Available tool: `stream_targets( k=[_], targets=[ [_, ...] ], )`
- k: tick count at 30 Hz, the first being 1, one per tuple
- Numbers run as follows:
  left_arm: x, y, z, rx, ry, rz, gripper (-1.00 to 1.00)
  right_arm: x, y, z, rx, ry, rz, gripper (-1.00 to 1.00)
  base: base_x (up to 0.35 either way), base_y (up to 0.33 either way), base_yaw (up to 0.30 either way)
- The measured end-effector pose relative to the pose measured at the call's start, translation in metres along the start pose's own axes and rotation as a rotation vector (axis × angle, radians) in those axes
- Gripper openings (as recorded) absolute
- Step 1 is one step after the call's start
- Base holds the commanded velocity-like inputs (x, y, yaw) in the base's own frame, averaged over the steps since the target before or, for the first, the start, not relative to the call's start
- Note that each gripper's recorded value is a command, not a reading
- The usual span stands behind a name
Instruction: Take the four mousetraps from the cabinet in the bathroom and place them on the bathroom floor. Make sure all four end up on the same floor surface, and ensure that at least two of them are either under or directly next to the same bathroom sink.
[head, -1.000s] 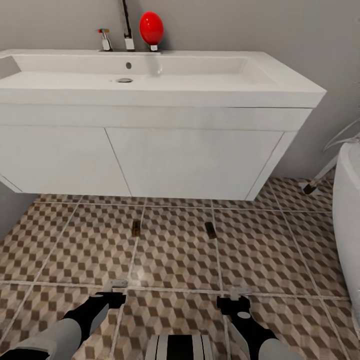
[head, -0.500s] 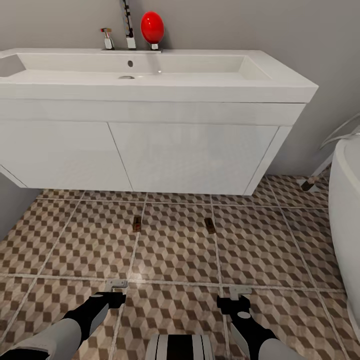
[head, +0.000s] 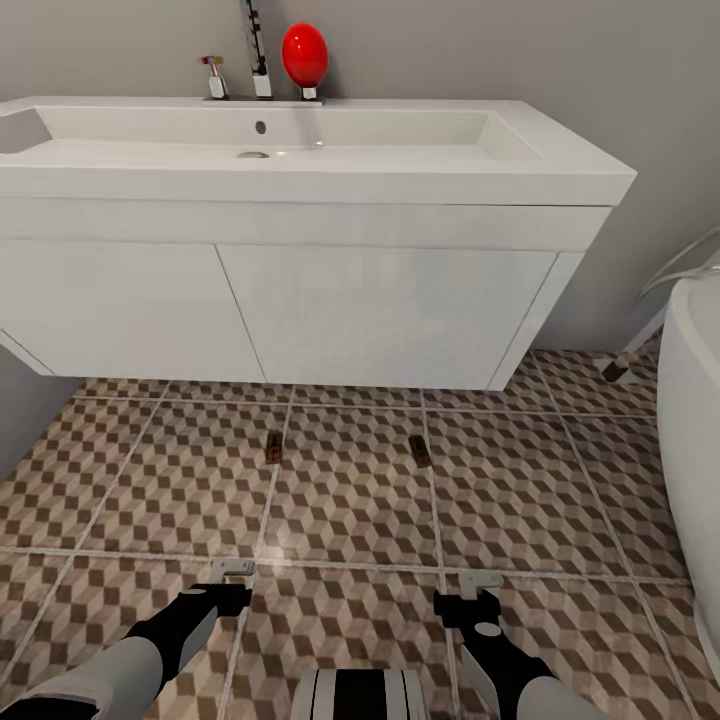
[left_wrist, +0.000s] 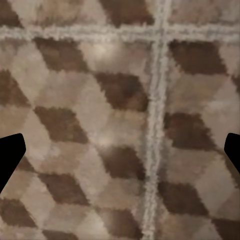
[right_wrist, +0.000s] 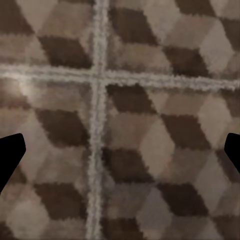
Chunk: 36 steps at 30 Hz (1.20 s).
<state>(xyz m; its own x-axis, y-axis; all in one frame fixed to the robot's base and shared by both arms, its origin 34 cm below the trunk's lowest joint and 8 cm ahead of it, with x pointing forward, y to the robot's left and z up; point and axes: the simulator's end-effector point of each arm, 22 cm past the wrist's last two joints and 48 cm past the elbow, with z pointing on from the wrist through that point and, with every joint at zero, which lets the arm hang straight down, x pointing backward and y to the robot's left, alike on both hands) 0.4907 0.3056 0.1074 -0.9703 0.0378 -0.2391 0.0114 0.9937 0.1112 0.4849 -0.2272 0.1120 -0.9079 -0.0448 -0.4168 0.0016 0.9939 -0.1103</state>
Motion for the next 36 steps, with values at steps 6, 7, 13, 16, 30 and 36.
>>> stream_targets(
  k=[6,7,13,16,30,36],
  targets=[
    [0.000,0.000,0.000,0.000,0.000,0.000,1.00,-0.008,-0.001,0.001,0.001,-0.014,0.002,1.00,0.000,0.000,0.000],
    [0.000,0.000,0.000,0.000,0.000,0.000,1.00,-0.010,-0.001,0.001,0.002,-0.017,0.003,1.00,0.000,0.000,0.000],
    [0.000,0.000,0.000,0.000,0.000,0.000,1.00,-0.015,-0.001,0.001,0.005,-0.025,0.005,1.00,0.000,0.000,0.000],
    [0.000,0.000,0.000,0.000,0.000,0.000,1.00,-0.016,-0.002,0.001,0.008,-0.027,0.006,1.00,0.000,0.000,0.000],
    [0.000,0.000,0.000,0.000,0.000,0.000,1.00,-0.018,-0.004,0.001,0.014,-0.029,0.007,1.00,0.000,0.000,0.000],
    [0.000,0.000,0.000,0.000,0.000,0.000,1.00,-0.018,-0.003,0.001,0.013,-0.028,0.007,1.00,0.000,0.000,0.000]
  ],
)
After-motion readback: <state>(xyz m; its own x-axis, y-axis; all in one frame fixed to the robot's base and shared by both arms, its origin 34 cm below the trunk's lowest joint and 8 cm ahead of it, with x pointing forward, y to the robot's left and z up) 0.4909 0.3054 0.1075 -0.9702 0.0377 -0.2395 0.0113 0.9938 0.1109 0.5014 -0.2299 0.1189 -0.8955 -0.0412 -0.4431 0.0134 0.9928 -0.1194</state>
